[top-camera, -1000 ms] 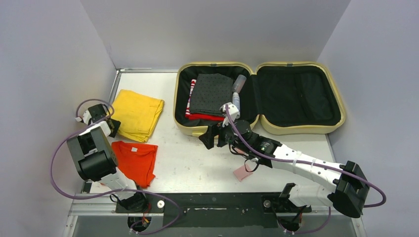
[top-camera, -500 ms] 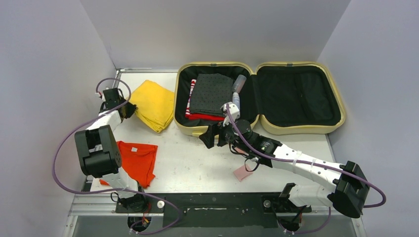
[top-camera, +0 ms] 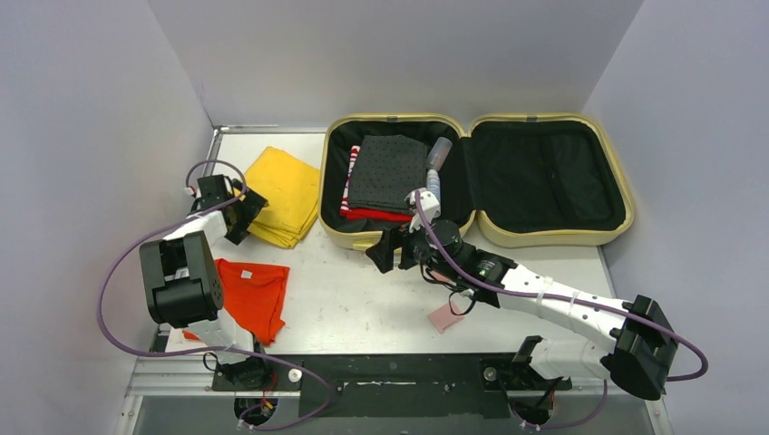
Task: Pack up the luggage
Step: Move the clothes to the center of the board, then pick up the clothes at the center of the board.
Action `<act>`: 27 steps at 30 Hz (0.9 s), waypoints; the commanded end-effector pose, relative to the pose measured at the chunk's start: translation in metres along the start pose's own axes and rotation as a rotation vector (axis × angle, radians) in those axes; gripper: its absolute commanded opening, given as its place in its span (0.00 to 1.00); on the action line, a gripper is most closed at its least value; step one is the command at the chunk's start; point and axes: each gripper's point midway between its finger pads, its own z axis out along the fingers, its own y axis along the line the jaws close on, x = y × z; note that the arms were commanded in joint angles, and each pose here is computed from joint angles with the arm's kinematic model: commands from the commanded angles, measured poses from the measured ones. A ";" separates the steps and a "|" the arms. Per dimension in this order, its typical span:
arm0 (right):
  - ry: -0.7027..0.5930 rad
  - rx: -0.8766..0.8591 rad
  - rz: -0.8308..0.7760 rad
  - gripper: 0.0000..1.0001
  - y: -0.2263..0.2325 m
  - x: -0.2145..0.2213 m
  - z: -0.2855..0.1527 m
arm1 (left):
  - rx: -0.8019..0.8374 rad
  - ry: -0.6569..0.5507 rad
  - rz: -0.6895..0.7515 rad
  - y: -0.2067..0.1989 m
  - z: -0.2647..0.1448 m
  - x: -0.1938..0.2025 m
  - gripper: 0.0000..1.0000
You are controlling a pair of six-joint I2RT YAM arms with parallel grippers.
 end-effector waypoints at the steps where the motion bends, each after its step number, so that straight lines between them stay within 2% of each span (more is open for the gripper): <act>1: -0.036 -0.010 0.010 0.81 0.002 -0.007 0.005 | -0.001 -0.002 -0.015 -0.005 -0.002 0.012 0.97; 9: -0.044 -0.001 0.007 0.81 -0.001 -0.010 0.000 | -0.125 0.055 -0.090 0.019 0.025 0.033 0.96; 10: -0.048 0.000 0.007 0.82 -0.001 -0.012 -0.001 | -0.130 0.057 -0.099 0.021 0.027 0.032 0.90; 13: -0.054 0.004 0.007 0.82 -0.003 -0.014 -0.005 | -0.111 0.056 -0.108 0.020 0.035 0.034 0.54; 17: -0.075 0.033 0.008 0.82 -0.010 -0.020 -0.010 | -0.097 0.081 -0.100 0.021 0.042 0.040 0.15; 18: -0.080 0.038 0.010 0.82 -0.011 -0.021 -0.011 | -0.102 0.086 -0.096 0.022 0.043 0.042 0.01; 21: -0.086 0.047 0.007 0.81 -0.014 -0.025 -0.014 | -0.086 0.086 -0.121 0.020 0.037 0.036 0.00; 27: -0.118 0.083 -0.015 0.82 -0.022 -0.044 -0.025 | -0.007 -0.166 -0.183 -0.010 -0.041 -0.042 0.00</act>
